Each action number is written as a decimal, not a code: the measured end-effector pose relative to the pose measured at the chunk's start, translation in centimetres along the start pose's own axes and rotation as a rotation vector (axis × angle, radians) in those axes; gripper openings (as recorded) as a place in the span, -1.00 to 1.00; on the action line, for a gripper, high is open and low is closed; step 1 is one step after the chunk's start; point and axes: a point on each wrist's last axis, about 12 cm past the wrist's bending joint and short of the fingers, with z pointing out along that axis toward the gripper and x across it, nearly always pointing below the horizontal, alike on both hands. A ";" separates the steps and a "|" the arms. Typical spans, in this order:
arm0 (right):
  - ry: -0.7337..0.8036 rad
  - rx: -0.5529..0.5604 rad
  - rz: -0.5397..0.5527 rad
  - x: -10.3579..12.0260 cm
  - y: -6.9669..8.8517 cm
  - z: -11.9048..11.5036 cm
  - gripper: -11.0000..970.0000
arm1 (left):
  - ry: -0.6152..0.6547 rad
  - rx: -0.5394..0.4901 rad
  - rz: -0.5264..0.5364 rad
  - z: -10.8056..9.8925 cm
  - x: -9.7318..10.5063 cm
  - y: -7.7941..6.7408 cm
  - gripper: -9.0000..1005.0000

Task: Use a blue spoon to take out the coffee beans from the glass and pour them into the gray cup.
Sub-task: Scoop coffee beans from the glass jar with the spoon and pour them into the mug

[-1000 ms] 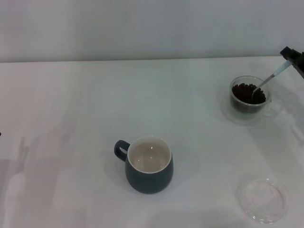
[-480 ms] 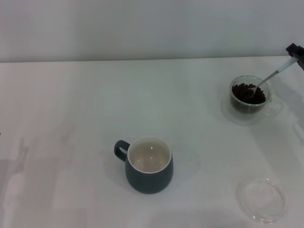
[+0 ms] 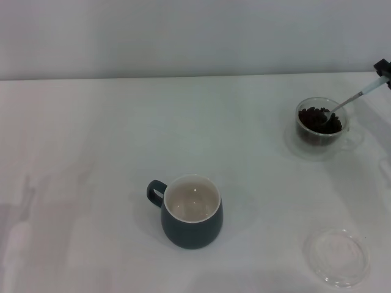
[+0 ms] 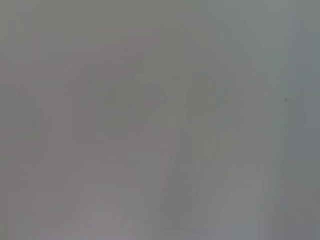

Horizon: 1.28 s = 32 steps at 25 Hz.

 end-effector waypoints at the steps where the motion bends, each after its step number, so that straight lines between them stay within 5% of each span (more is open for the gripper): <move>1: -0.008 0.000 0.013 0.0 -0.1 -0.1 -0.52 | 0.000 0.000 0.000 0.0 0.0 0.0 0.46; 17: -0.070 -0.010 0.150 -0.4 -0.7 -1.3 -0.51 | -0.001 -0.002 -0.005 0.0 0.0 0.2 0.46; 32: 0.080 -0.138 0.189 1.4 1.0 -1.3 -0.49 | -0.005 -0.010 -0.002 0.2 -0.1 0.4 0.46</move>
